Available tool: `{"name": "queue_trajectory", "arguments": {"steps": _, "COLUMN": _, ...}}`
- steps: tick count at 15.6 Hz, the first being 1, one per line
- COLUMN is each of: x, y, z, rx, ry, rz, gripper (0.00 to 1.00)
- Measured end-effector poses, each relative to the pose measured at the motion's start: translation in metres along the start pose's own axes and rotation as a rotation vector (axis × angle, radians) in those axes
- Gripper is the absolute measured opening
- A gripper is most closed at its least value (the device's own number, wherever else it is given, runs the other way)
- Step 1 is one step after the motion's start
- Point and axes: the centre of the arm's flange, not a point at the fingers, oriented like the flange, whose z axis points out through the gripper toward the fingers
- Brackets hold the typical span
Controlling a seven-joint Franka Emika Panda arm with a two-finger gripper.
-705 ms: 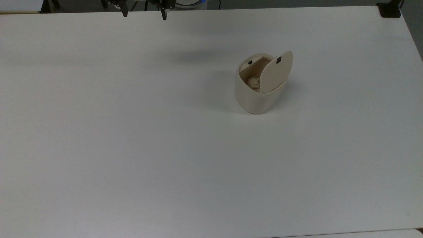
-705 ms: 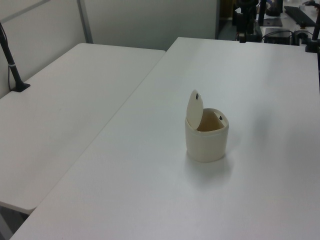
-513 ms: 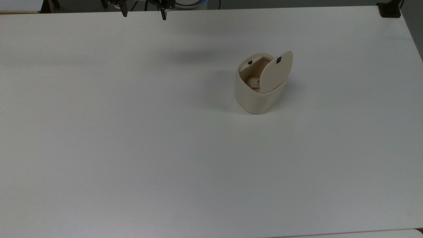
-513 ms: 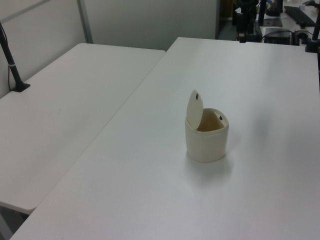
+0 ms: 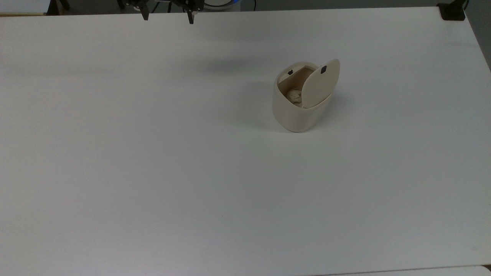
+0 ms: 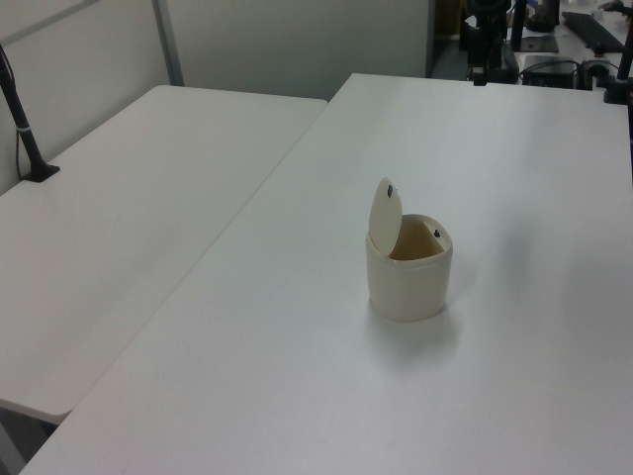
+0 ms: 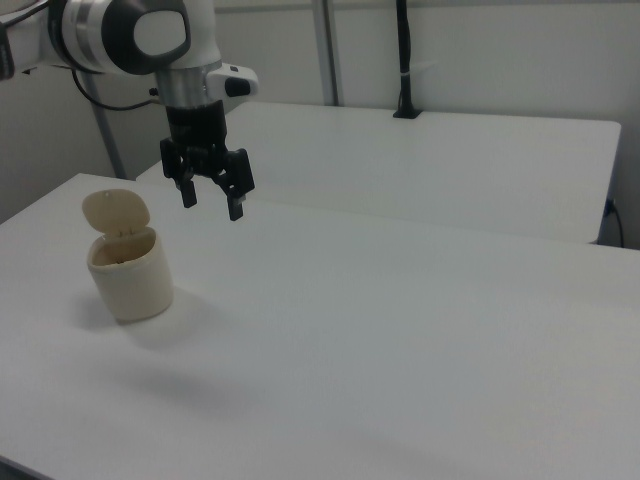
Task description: Close the trash bin
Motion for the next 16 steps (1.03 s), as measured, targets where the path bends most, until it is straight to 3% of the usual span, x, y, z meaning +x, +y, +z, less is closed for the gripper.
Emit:
{"name": "queue_trajectory", "arguments": {"steps": 2, "x": 0.000, "y": -0.001, "z": 0.001, "rx": 0.000, "ry": -0.001, "rz": -0.014, "gripper": 0.98}}
{"name": "queue_trajectory", "arguments": {"steps": 6, "x": 0.001, "y": -0.006, "z": 0.003, "rx": 0.000, "ry": -0.005, "rz": -0.101, "gripper": 0.58}}
{"name": "queue_trajectory", "arguments": {"steps": 11, "x": 0.008, "y": -0.050, "z": 0.006, "rx": 0.052, "ry": 0.014, "rz": -0.301, "gripper": 0.03}}
{"name": "queue_trajectory", "arguments": {"steps": 16, "x": 0.030, "y": -0.147, "z": -0.006, "rx": 0.082, "ry": 0.189, "rz": -0.459, "gripper": 0.01}}
